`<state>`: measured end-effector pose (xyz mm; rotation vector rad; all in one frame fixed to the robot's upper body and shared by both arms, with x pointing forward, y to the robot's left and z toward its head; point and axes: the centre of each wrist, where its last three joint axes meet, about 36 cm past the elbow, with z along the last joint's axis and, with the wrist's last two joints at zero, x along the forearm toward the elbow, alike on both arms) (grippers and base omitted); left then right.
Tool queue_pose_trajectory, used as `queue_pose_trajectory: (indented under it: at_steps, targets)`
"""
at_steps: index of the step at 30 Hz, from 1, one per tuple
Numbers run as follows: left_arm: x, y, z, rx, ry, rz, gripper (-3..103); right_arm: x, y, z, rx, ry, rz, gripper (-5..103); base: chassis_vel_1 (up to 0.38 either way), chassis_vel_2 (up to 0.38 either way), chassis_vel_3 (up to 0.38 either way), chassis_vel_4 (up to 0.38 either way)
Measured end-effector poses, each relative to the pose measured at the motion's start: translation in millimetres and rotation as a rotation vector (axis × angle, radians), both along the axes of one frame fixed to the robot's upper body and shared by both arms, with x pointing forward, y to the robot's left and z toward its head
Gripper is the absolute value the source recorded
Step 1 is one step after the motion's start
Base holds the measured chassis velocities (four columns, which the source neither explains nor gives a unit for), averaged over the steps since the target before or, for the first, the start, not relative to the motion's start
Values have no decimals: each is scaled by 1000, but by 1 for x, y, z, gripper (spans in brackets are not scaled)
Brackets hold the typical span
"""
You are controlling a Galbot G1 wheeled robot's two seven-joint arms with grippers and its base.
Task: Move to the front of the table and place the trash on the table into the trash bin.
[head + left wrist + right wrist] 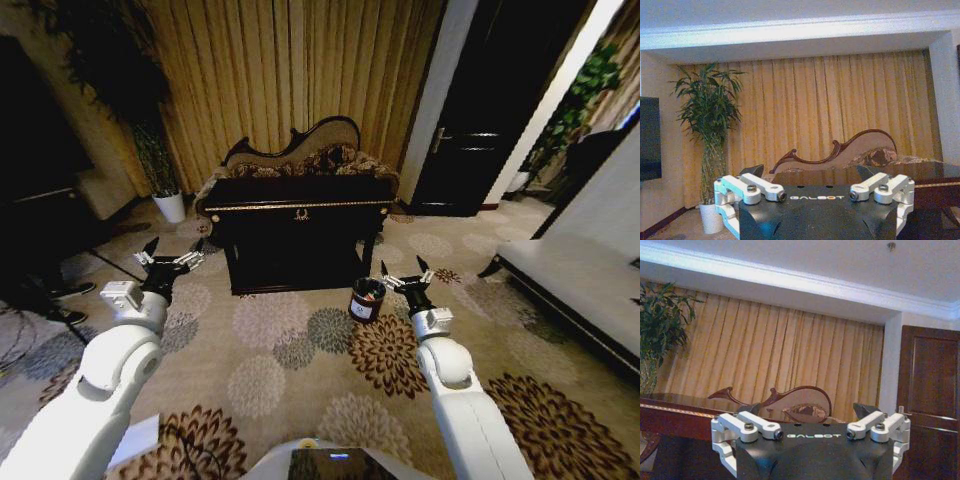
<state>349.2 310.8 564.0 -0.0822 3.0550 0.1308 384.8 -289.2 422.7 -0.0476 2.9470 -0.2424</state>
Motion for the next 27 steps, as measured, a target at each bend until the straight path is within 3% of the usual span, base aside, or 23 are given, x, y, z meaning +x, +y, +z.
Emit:
queue_pose_trajectory:
  at_steps: [12, 19, 22, 27]
  targets:
    - [-3, -3, -3, -23, -1, 0, 100, -5, -3, -1, 22, 35, -8, 100, 25, -37, -46, 42]
    - [-16, -13, -18, -76, -15, 28, 100, -34, 19, 33, 273, 265, 109, 100, -31, 10, 17, -21]
    - [-23, -17, -30, -75, -17, 63, 100, -42, 29, 44, 299, 295, 146, 100, 0, 0, 0, 0]
    - [-28, -18, -41, -80, -12, 77, 100, -46, 38, 55, 282, 284, 168, 100, 0, 0, 0, 0]
